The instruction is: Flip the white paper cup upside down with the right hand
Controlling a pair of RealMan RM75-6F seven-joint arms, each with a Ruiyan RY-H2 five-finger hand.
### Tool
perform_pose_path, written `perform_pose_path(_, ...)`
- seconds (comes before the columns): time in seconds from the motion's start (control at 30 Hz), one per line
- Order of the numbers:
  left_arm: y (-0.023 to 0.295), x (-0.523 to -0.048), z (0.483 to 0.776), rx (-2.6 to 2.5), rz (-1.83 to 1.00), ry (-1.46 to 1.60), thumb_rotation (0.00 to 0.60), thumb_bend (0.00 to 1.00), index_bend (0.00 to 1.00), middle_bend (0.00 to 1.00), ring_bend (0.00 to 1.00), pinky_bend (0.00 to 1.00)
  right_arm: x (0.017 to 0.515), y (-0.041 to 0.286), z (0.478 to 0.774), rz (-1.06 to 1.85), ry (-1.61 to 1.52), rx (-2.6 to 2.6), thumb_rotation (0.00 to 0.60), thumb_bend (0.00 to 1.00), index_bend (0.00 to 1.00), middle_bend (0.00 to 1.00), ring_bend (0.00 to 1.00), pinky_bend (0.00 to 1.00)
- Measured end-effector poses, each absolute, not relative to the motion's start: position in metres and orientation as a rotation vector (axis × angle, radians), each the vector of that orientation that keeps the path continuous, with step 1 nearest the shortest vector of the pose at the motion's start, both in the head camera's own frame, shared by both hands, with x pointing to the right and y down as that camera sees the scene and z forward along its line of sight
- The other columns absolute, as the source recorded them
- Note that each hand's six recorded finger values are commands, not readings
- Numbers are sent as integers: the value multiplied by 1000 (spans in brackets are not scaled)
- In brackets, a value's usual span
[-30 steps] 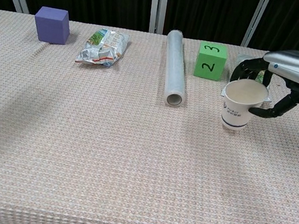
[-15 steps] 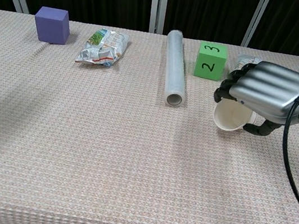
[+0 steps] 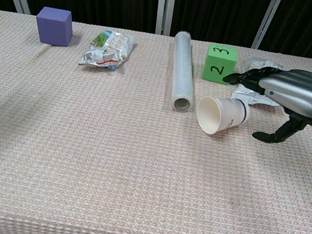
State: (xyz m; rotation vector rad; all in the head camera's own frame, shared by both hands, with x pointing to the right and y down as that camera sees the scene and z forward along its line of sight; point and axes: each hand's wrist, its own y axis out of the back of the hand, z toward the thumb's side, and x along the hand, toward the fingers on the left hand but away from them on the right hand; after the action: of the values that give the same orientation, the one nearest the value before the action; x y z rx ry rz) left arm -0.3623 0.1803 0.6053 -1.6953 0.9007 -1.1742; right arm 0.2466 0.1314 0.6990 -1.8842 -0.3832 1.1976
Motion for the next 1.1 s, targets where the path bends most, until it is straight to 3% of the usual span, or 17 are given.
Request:
perform_pose_path(0.3,180,-360,601,-1700,-1177,922,600,0,167,166,189,219,274,100,732,1193,-424,-1907,600,221,118,197,49,146)
perform_pose_path(0.43,180,-363,599,-1695,-1187,934,600,0,167,166,190,219,266,94,746,1162,-375,-1891,600,222,133,200,49,147)
perform_pose_path(0.67,182,-365,598,-1693,-1195,938,600,0,167,166,189,219,246,98,762,1114,-302,-1903,600,231,244,259,83,169)
perform_pose_path(0.9,183,-367,595,-1686,-1192,943,600,0,167,166,189,219,238,95,766,1082,-326,-1885,600,344,408,368,178,221)
perform_pose_path(1.1,185,-371,592,-1679,-1196,953,600,0,167,166,189,218,239,91,752,1021,-279,-1748,600,349,426,384,183,220)
